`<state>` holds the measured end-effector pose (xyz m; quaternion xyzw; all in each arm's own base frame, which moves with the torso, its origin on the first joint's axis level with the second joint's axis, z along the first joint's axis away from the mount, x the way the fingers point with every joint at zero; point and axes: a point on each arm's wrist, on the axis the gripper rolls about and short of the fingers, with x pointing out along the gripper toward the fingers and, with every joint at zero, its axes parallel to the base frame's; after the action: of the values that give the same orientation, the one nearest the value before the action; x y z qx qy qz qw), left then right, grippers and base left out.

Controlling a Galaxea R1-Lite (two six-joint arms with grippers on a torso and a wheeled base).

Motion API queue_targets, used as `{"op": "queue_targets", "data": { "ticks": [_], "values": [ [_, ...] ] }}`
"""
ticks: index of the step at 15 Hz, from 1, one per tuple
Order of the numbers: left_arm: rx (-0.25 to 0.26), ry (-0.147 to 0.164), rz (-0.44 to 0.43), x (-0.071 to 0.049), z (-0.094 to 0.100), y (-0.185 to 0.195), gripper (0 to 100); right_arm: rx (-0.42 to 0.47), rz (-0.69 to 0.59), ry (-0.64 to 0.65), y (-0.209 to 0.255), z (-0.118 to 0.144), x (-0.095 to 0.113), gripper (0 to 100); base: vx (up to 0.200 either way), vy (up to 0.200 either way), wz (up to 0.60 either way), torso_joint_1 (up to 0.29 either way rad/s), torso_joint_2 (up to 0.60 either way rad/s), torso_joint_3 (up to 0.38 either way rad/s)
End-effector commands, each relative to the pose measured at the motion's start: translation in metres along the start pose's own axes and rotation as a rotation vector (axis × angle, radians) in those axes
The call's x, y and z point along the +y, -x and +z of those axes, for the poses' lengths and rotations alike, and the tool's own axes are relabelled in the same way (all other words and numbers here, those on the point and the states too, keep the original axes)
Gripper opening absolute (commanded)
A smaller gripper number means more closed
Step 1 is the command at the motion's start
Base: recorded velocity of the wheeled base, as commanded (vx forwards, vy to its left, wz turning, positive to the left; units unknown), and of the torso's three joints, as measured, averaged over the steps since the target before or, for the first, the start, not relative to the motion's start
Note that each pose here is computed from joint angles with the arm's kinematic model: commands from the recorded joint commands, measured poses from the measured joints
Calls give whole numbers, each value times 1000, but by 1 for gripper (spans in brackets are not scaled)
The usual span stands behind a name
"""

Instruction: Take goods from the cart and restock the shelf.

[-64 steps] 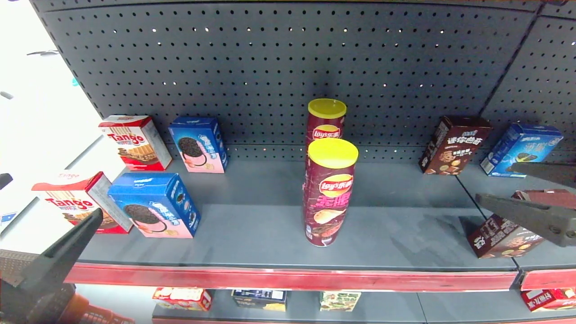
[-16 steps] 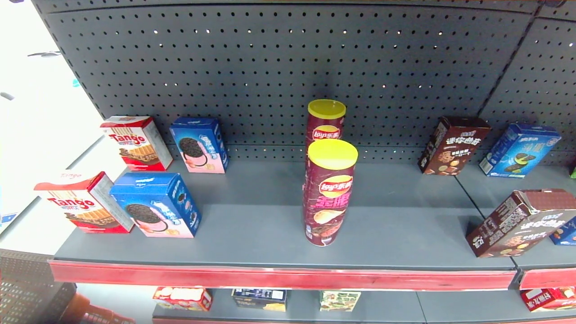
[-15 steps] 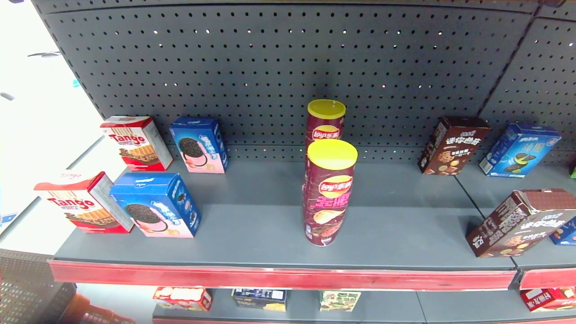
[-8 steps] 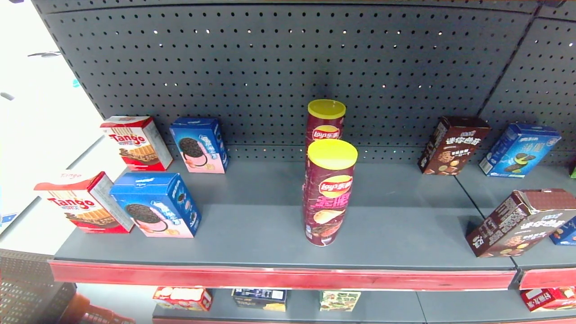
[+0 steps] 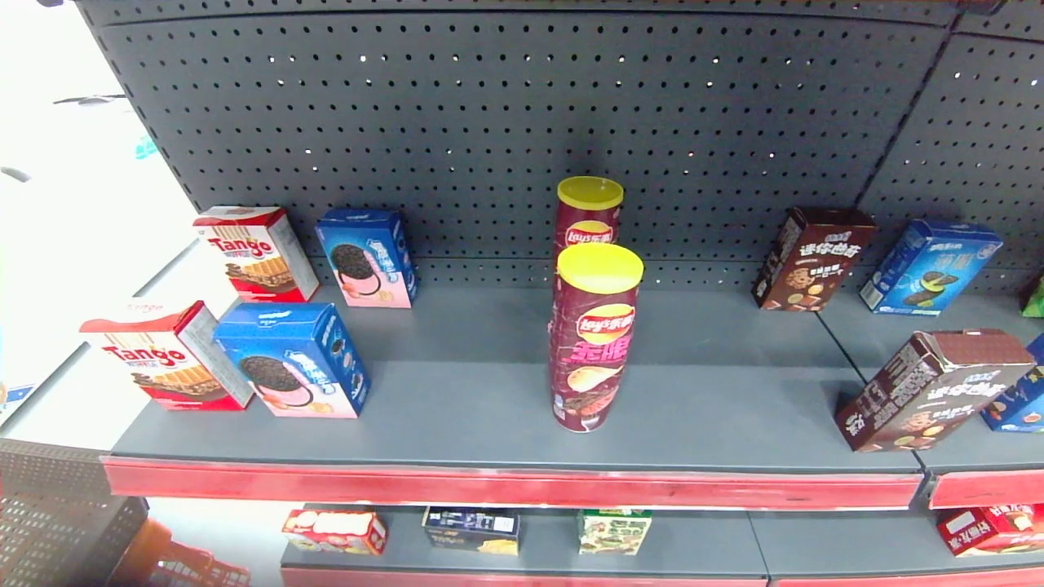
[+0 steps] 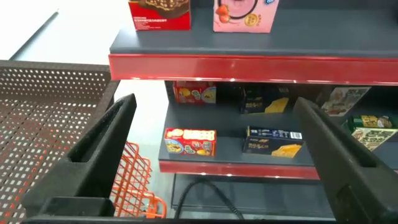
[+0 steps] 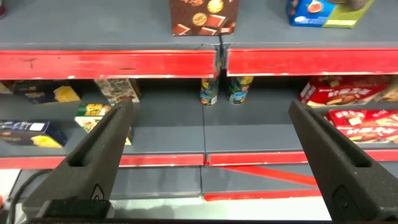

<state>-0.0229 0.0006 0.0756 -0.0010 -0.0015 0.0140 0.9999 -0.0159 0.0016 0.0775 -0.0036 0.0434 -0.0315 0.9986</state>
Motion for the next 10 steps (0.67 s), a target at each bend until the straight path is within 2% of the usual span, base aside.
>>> {"op": "queue_targets", "data": {
  "ticks": [1, 10],
  "values": [
    [1, -2, 1, 0, 0, 0, 100, 1, 7, 2, 0, 0, 0, 100, 0, 0, 0, 0, 0, 0],
    [1, 4, 4, 0, 0, 0, 100, 1, 7, 0, 0, 0, 0, 100, 0, 0, 0, 0, 0, 0]
  ]
}}
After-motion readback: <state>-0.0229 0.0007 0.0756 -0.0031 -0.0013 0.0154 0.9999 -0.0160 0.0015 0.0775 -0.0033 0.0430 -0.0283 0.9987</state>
